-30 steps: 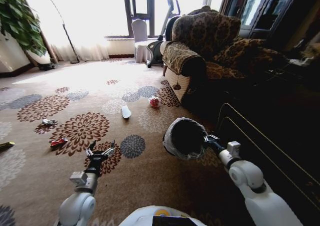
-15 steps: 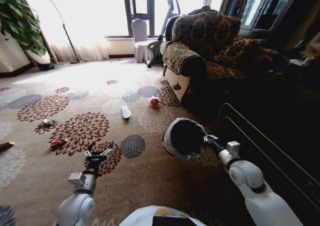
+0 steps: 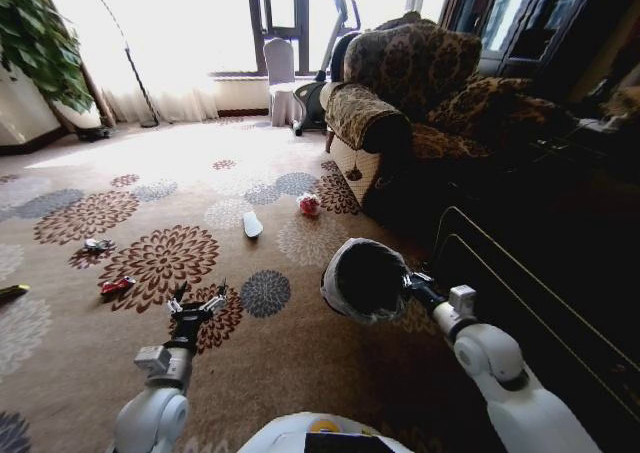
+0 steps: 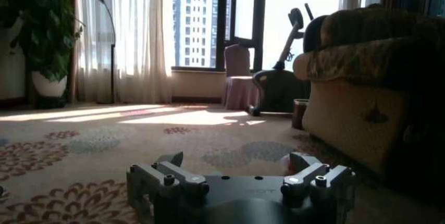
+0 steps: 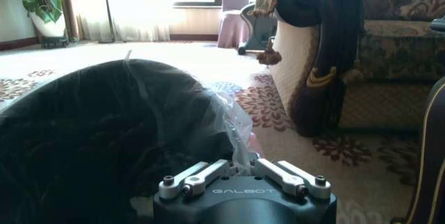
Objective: Pick up the trash from the ground and place it into the trash bin.
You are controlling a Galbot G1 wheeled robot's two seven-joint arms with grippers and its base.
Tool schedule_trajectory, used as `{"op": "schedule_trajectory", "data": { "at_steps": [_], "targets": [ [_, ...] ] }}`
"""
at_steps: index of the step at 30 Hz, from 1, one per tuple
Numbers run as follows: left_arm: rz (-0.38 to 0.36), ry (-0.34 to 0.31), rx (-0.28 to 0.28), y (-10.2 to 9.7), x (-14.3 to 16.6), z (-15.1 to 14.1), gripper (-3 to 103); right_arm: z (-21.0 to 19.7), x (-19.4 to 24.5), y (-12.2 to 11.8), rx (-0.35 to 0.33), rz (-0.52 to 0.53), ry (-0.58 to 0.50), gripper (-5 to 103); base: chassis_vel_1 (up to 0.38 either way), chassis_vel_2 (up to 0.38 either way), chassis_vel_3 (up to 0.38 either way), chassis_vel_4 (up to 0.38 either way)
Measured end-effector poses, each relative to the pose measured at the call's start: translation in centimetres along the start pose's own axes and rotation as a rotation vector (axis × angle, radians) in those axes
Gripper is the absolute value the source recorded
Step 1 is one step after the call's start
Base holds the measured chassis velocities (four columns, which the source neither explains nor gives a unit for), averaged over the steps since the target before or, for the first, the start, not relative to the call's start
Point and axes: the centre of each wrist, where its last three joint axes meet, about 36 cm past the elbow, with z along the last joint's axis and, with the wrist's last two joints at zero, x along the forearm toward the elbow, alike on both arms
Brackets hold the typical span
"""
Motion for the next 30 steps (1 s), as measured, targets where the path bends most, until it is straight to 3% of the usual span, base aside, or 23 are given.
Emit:
{"op": "schedule_trajectory", "data": {
  "at_steps": [30],
  "targets": [
    [-0.013, -0.010, 0.000, -0.53, 0.48, -0.36, 100, 0.71, -0.57, -0.10, -0.001, 0.012, 0.006, 1, -0.013, 0.012, 0.015, -0.011]
  ]
}}
